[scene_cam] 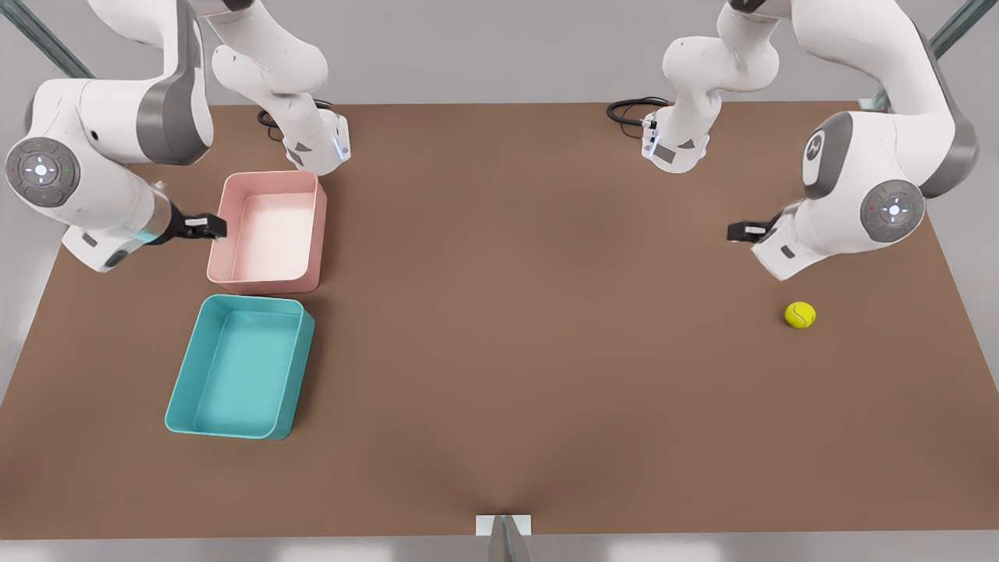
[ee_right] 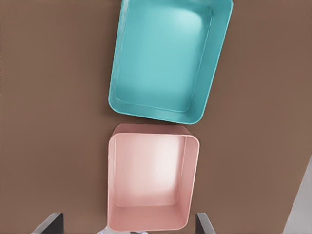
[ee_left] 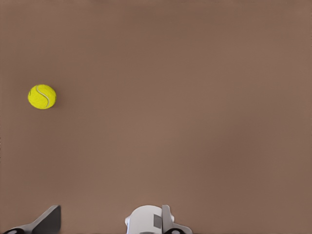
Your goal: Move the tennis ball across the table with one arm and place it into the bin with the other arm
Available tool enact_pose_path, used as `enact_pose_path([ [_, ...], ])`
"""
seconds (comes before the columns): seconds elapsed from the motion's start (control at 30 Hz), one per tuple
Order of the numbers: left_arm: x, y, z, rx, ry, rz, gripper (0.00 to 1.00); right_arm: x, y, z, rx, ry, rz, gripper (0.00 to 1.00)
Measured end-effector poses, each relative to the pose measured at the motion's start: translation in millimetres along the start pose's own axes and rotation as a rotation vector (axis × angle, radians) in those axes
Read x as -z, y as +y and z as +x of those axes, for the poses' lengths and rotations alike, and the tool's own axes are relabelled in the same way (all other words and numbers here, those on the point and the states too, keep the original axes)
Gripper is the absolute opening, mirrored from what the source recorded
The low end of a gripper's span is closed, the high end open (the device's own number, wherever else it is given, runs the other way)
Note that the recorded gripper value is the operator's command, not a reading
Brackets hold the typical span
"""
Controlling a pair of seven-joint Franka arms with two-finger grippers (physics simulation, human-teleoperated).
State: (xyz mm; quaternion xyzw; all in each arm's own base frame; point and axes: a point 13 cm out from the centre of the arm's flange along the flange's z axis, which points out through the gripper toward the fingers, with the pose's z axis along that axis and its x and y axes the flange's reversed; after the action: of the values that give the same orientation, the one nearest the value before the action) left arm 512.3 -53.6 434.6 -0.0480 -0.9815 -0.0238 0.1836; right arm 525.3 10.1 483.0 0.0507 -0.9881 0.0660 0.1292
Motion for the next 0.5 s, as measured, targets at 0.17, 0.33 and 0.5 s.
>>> enact_pose_path([
  [0.17,-4.3,-1.9,-22.1,0.001,-0.064,0.046,0.66,6.8,1.2,-15.6,0.011,-0.07,0.005,1.0],
  [0.33,-110.2,97.8,-63.5,0.055,0.019,0.063,0.21,-6.3,2.5,-34.6,0.022,-0.069,0.003,1.0],
  [0.5,-239.2,289.0,-67.6,0.045,0.015,0.185,0.21,-15.2,-2.4,-42.1,0.018,-0.062,-0.002,1.0],
])
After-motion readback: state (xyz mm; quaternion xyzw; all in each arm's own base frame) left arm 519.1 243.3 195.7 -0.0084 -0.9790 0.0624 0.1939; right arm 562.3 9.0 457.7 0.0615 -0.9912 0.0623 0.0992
